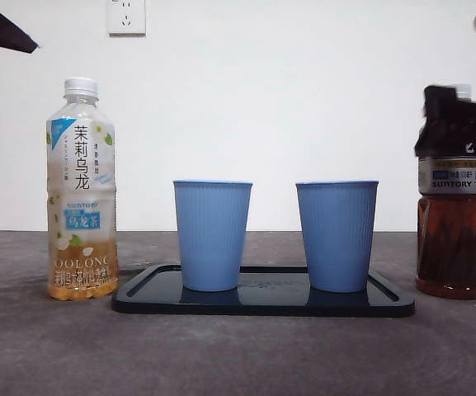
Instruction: Pour the drink into the cup
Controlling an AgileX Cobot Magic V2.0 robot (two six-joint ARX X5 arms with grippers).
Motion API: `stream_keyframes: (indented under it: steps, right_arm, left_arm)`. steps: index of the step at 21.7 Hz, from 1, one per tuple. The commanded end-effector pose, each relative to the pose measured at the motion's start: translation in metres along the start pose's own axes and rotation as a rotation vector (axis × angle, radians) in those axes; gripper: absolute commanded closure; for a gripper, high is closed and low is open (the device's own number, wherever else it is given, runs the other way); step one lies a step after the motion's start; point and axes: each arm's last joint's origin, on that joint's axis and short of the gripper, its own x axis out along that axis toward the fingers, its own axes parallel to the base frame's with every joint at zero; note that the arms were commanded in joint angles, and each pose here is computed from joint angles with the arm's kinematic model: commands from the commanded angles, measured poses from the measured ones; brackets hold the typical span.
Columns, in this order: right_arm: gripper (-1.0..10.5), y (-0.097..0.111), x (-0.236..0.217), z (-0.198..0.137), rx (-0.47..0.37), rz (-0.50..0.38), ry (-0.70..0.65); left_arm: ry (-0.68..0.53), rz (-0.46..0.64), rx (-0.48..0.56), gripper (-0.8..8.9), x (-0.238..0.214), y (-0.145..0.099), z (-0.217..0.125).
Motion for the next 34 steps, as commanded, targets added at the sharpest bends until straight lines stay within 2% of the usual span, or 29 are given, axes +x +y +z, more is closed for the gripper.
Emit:
stream_keyframes:
  steps: [1, 9, 17, 20, 24, 34]
  right_arm:
    - [5.1, 0.002, -0.009, 0.012, 0.04, -0.007, 0.052]
    - [5.1, 0.009, -0.05, 0.051, 0.082, -0.011, 0.217]
    - [5.1, 0.018, -0.089, 0.085, 0.105, 0.059, 0.289]
    - [5.1, 0.02, -0.107, 0.098, 0.094, 0.09, 0.335]
    - [5.1, 0.02, -0.118, 0.106, 0.078, 0.091, 0.357]
    - [5.1, 0.021, -0.118, 0.107, 0.056, 0.117, 0.352]
  left_arm:
    - [0.012, 0.016, 0.01, 3.82, 0.004, 0.002, -0.003]
    - [0.046, 0.172, -0.058, 3.81, 0.013, 0.012, -0.017]
    - [-0.037, 0.214, -0.142, 3.81, 0.032, 0.022, -0.033]
    - [-0.084, 0.321, -0.16, 3.76, 0.044, 0.031, -0.051]
    - [-0.155, 0.434, -0.14, 2.95, 0.054, 0.042, -0.068]
    - [-0.23, 0.436, -0.053, 2.86, 0.096, 0.069, -0.076]
